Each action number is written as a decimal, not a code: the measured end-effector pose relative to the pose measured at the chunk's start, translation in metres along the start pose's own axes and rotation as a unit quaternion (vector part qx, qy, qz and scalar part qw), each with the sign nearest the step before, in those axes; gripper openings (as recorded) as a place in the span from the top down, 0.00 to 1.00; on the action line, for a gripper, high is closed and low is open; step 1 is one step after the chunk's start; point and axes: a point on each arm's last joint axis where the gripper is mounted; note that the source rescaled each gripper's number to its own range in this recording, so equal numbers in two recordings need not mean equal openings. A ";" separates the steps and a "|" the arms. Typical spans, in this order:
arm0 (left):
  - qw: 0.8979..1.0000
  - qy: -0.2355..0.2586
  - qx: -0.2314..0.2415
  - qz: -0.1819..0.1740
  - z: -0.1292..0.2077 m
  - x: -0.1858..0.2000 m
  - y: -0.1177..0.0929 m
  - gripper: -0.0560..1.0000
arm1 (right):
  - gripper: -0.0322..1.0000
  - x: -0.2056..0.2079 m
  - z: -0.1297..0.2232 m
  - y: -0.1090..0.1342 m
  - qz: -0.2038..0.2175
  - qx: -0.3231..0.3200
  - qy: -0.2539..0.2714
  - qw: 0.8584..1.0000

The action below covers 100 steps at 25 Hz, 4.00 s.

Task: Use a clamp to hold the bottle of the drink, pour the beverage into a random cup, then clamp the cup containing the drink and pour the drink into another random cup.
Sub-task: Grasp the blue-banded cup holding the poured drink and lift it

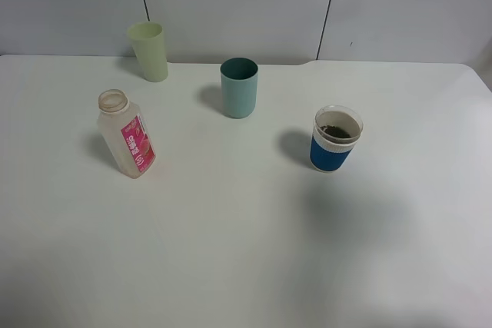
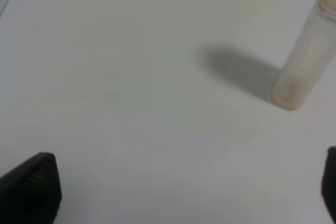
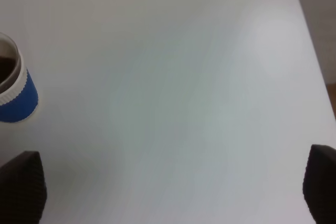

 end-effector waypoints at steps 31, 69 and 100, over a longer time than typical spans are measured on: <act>1.000 0.000 0.000 0.000 0.000 0.000 0.000 0.00 | 0.00 -0.121 0.004 0.066 -0.140 0.083 0.089 0.983; 1.000 0.000 0.000 0.000 0.000 0.000 0.000 0.00 | 0.00 -0.207 0.074 0.090 -0.157 0.159 0.091 0.971; 1.000 0.000 0.000 0.000 0.000 0.000 0.000 0.00 | 0.00 -0.257 0.115 0.090 -0.134 0.207 -0.106 0.963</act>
Point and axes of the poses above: a point on each arm's last joint axis where the gripper is mounted, x pointing back along that axis away from the gripper, y along the wrist's bending axis when the last joint is at zero, z = x × y, and after that the axes turned 2 degrees about x, right-handed
